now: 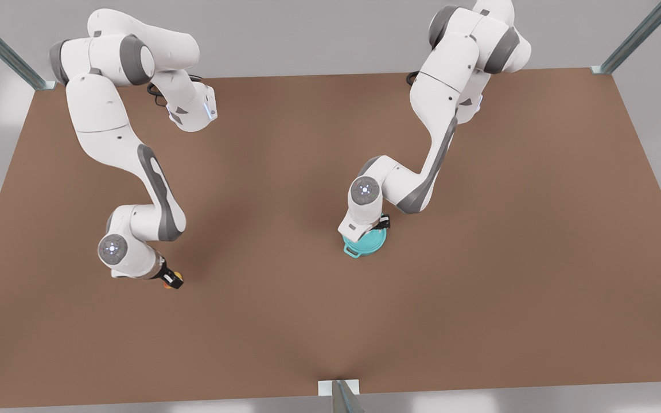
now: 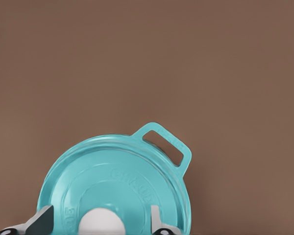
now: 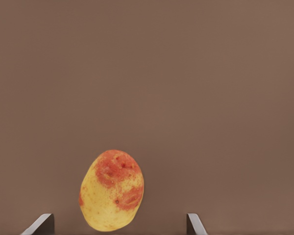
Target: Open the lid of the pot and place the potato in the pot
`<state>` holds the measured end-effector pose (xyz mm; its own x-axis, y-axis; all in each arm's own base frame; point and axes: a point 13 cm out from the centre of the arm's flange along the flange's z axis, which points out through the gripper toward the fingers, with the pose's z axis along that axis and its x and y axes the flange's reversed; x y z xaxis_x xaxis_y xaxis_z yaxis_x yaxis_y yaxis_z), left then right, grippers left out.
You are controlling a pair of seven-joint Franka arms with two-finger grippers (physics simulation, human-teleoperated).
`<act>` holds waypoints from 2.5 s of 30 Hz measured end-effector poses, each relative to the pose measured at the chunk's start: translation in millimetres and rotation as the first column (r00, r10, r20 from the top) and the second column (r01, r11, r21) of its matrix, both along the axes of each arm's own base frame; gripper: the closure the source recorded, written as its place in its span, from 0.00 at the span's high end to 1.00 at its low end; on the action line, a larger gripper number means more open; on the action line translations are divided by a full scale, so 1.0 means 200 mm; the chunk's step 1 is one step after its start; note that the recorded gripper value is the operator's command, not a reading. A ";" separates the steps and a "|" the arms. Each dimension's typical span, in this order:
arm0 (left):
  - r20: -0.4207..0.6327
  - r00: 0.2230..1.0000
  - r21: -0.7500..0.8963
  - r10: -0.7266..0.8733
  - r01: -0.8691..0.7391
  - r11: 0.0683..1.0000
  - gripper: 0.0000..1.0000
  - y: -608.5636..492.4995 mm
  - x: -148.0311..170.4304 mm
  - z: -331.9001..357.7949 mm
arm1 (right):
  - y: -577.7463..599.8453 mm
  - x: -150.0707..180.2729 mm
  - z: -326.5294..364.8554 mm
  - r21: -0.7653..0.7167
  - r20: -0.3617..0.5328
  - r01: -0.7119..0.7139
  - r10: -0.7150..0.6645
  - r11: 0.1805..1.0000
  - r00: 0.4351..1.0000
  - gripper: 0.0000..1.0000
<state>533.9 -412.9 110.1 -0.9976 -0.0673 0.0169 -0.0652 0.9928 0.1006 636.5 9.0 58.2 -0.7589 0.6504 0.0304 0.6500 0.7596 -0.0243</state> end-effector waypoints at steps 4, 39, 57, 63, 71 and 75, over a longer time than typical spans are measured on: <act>0.002 1.000 0.003 0.012 -0.012 1.000 0.39 0.01 0.01 0.00 | 0.01 -0.01 -0.04 -0.001 0.000 0.008 -0.008 1.000 1.000 1.00; 0.065 0.930 -0.162 0.361 -0.347 0.924 1.00 1.71 0.65 1.37 | 0.00 0.07 -0.07 0.007 0.062 0.055 -0.055 0.998 0.997 0.55; 0.003 1.000 -0.139 -0.009 0.009 0.990 1.00 1.60 0.52 1.38 | 0.86 -0.01 0.61 0.081 0.094 -0.041 0.033 0.996 0.995 0.53; -0.003 0.999 -0.134 -0.037 0.036 0.990 1.00 1.65 0.52 1.39 | 1.43 -0.15 0.74 0.102 0.089 -0.083 0.074 0.991 0.993 0.53; -0.006 0.997 -0.132 -0.074 0.072 0.989 1.00 1.65 0.52 1.38 | 2.27 -0.24 0.82 0.165 0.115 -0.093 0.075 0.982 0.991 0.53; 0.004 0.996 -0.133 -0.093 0.092 0.987 1.00 1.63 0.53 1.39 | 2.60 -0.30 0.78 0.211 0.107 -0.064 0.042 0.975 0.993 0.53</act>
<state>640.0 -87.1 388.9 -0.9994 0.0283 0.0214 0.0276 0.9991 -0.0330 576.2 529.3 214.8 -0.7982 0.5963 0.0852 0.5996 0.7732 0.2064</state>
